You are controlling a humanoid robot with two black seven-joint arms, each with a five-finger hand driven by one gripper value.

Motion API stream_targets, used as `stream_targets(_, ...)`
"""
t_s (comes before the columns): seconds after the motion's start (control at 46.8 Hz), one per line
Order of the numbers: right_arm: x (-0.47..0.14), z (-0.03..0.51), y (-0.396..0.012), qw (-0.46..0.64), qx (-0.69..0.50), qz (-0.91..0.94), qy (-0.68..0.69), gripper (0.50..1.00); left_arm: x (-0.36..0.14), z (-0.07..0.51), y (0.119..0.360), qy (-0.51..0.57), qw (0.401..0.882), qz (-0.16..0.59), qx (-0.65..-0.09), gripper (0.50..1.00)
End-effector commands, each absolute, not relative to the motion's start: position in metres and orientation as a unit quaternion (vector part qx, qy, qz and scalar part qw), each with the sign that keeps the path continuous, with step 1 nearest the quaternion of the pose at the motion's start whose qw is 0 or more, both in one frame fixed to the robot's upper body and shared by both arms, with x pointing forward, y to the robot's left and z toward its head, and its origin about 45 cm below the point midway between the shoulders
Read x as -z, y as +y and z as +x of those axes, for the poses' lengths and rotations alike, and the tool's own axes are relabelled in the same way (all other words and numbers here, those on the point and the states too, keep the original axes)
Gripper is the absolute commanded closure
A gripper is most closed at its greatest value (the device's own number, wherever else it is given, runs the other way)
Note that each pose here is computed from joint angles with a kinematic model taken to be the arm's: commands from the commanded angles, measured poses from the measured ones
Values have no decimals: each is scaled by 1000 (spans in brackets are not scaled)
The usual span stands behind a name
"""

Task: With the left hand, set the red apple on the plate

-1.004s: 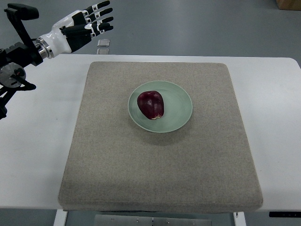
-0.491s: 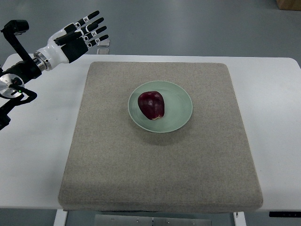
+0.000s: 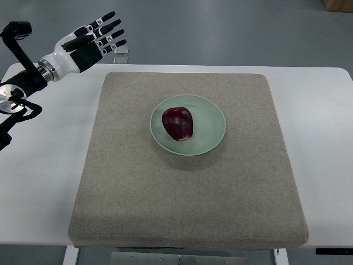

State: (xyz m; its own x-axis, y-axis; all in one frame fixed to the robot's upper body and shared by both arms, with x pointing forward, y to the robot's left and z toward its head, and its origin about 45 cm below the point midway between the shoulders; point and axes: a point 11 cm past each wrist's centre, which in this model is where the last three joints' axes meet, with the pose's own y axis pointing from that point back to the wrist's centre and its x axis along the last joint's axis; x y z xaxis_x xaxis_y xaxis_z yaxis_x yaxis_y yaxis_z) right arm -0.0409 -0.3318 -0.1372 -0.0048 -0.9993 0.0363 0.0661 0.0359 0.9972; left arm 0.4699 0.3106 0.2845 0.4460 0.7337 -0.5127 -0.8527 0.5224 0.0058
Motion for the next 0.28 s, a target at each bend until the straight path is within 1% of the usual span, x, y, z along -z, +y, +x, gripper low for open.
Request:
stream_targets(0.0,137,-41,-333,523,509,470,-497,572,-284,470,311,234,840,-128,-472,504)
stream_targets(0.256,137,-43,-332,525,510,471,-493,570,-289,472,308,230,843,-130,-468,504)
